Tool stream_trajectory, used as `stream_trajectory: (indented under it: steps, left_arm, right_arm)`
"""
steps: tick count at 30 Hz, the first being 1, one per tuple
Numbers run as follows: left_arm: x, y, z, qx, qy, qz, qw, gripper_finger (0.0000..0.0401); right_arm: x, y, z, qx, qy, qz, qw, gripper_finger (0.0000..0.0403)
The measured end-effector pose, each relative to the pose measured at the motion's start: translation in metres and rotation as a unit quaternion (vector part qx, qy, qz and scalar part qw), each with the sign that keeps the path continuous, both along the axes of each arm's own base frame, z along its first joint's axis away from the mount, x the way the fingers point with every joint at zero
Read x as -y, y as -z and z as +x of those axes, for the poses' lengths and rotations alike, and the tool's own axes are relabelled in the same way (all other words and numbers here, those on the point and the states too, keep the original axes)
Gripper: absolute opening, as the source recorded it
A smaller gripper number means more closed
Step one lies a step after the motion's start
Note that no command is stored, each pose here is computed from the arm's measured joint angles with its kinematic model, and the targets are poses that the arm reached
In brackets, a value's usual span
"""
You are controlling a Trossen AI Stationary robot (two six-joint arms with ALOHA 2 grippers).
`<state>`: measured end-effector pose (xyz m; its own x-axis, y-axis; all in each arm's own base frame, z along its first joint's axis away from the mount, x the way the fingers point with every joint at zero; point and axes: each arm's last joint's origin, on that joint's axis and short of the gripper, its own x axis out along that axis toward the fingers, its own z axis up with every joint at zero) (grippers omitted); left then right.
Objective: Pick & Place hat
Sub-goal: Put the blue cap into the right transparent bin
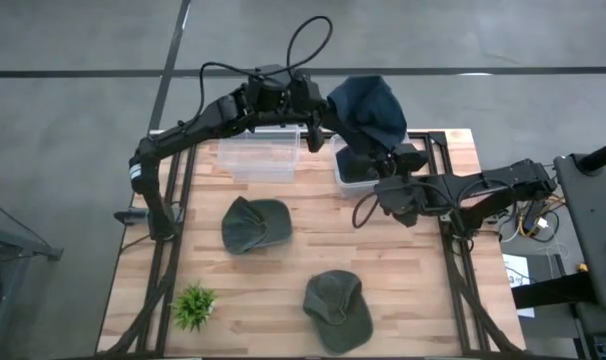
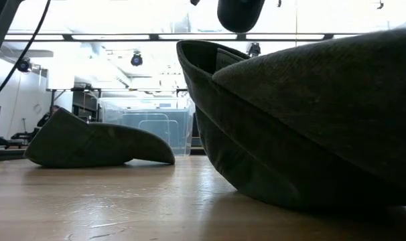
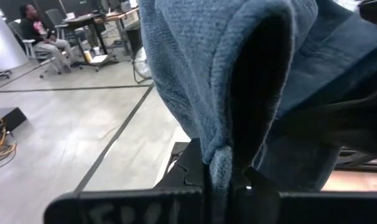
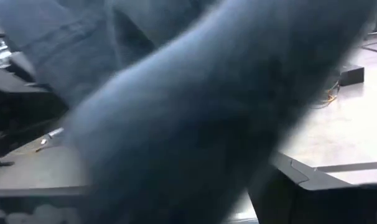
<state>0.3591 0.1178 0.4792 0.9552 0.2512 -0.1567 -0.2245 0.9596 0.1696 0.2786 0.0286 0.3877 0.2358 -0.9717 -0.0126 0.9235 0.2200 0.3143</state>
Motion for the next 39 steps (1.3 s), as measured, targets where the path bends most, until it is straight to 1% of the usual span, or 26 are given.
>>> stream_trajectory:
  steps: [3,6,9,13,14,19,32,35,39]
  left_arm:
    - [0.003,0.000,0.001,0.001,0.004,0.000,1.000,0.0005]
    - [0.003,0.000,0.001,0.000,0.004,0.000,1.000,0.0005]
    - [0.003,0.000,0.001,0.000,0.004,-0.001,1.000,0.0005]
    - [0.004,0.001,0.001,-0.006,0.005,-0.003,1.000,0.0006]
    - [0.004,0.002,0.001,-0.008,0.005,-0.004,1.000,0.0009]
    - [0.004,0.002,0.001,-0.012,0.005,-0.005,1.000,0.0024]
    - [0.003,0.005,0.000,-0.027,0.004,-0.004,1.000,0.0035]
    - [0.003,0.007,-0.001,-0.039,0.004,0.001,0.999,0.0047]
    - [0.002,0.009,-0.002,-0.053,-0.022,0.005,0.998,0.0073]
  right_arm:
    - [0.002,0.000,0.000,0.000,0.004,0.000,1.000,0.0179]
    - [0.002,0.000,0.000,0.000,0.004,0.000,1.000,0.0158]
    - [0.002,0.000,0.000,0.000,0.004,0.000,1.000,0.0116]
    - [0.002,0.000,0.000,-0.008,0.002,-0.001,1.000,0.0032]
    - [0.002,0.000,0.000,-0.009,0.001,-0.001,1.000,0.0022]
    - [0.002,0.000,0.000,-0.006,0.002,-0.001,1.000,0.0011]
    - [0.003,-0.004,-0.003,0.002,0.009,-0.002,1.000,0.0009]
    - [0.004,-0.006,-0.008,0.007,0.013,-0.002,1.000,0.0009]
    - [0.005,-0.009,-0.015,0.013,0.022,-0.004,1.000,0.0008]
